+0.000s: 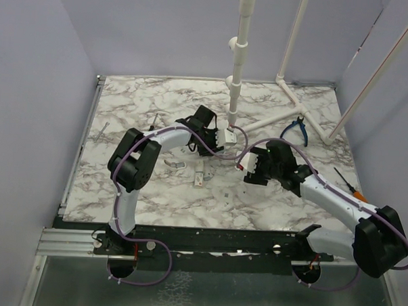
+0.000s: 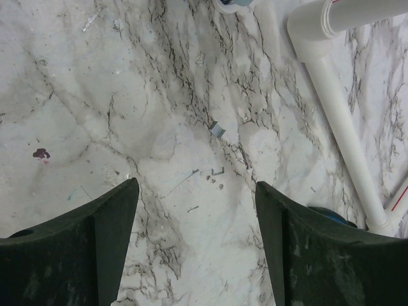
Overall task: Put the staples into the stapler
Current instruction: Place the stapler at the center of the board.
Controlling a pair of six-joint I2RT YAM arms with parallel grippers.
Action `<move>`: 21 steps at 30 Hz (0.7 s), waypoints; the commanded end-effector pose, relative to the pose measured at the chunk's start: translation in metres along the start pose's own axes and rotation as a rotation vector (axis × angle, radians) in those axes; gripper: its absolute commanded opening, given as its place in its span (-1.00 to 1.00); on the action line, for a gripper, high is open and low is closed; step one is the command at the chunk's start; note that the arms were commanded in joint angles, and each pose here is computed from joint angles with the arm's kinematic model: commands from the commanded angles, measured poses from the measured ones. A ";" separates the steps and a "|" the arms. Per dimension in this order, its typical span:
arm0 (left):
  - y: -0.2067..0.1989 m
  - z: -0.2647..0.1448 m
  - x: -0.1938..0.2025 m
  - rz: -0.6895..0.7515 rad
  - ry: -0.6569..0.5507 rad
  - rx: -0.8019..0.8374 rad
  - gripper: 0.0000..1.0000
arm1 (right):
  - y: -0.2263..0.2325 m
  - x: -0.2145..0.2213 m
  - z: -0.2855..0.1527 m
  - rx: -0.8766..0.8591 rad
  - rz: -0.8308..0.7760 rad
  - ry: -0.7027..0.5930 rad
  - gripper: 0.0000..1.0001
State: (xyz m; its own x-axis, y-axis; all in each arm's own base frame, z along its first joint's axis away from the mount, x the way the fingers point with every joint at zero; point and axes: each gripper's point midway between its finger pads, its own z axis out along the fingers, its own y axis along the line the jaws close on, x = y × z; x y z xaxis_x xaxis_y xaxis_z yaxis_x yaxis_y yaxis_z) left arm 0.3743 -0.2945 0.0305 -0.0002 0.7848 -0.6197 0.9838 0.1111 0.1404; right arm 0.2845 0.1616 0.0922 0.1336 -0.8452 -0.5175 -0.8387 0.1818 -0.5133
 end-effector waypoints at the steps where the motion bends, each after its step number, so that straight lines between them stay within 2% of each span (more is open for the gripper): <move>1: 0.014 -0.004 -0.003 0.091 0.008 -0.066 -0.17 | 0.008 0.010 0.003 -0.025 0.029 0.034 0.53; 3: 0.014 -0.007 -0.004 0.102 0.004 -0.066 -0.02 | 0.008 0.011 0.003 -0.026 0.030 0.038 0.53; 8: 0.016 -0.015 -0.012 0.085 -0.017 -0.061 0.20 | 0.008 0.013 0.006 -0.039 0.031 0.052 0.52; 14: 0.019 -0.043 -0.022 0.032 -0.055 -0.078 0.27 | 0.006 0.012 0.008 -0.044 0.032 0.052 0.52; 18: 0.019 -0.080 -0.027 -0.034 -0.116 -0.099 0.28 | 0.004 0.006 0.010 -0.066 0.030 0.040 0.52; 21: 0.020 -0.109 -0.017 -0.125 -0.114 -0.127 0.29 | 0.002 -0.002 0.013 -0.093 0.035 0.020 0.52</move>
State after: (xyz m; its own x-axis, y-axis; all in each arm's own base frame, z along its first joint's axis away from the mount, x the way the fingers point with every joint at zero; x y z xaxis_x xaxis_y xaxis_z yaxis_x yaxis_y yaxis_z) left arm 0.3862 -0.2637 0.0926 -0.0011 0.7414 -0.6710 0.9577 0.1939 0.2128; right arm 0.2871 0.1619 0.0772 0.1000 -0.8622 -0.4965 -0.8682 0.1682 -0.4668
